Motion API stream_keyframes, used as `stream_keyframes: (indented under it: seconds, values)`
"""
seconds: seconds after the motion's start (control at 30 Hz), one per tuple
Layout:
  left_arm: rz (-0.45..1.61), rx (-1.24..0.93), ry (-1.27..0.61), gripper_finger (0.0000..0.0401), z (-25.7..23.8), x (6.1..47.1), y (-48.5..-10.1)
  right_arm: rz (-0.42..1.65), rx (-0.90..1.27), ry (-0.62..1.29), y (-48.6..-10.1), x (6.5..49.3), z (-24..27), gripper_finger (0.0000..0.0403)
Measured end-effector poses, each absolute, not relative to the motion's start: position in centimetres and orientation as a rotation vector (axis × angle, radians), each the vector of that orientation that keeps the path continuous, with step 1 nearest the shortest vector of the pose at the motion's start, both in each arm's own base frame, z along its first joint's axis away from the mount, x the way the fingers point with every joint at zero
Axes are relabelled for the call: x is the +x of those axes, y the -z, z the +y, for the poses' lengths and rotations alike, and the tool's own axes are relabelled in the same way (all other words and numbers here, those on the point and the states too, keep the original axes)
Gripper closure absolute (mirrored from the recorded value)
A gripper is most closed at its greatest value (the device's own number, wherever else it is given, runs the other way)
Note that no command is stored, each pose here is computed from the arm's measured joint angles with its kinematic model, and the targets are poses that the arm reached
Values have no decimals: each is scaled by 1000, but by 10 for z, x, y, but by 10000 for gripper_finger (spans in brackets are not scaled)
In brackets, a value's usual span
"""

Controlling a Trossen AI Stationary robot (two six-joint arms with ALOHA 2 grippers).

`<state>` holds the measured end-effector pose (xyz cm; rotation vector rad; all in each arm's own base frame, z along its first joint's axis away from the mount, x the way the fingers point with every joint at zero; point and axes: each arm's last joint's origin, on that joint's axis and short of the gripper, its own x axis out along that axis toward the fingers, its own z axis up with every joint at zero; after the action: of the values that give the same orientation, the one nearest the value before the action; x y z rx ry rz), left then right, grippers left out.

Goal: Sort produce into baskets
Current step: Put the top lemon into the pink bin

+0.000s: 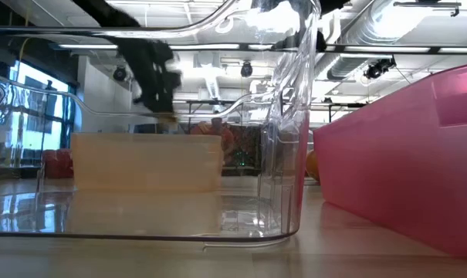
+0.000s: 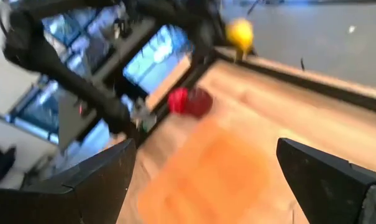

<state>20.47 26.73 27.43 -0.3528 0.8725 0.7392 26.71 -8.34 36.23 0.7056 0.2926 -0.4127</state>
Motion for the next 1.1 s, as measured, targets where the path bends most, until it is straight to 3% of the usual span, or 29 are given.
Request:
stream_keyframes:
  seconds: [0.23, 0.47, 0.77, 1.1]
  values:
    - [551, -338, -580, 220, 202, 198, -352, 507, 707, 388, -354, 253, -49, 24]
    - [426, -344, -245, 223, 118, 241, -378, 594, 641, 398, -359, 227, -21, 24]
    - [382, -380, -79, 219, -10, 322, -354, 598, 555, 412, -374, 171, 14, 24]
    - [200, -575, 142, 217, -114, 391, -295, 586, 460, 330, -378, 158, 34, 24]
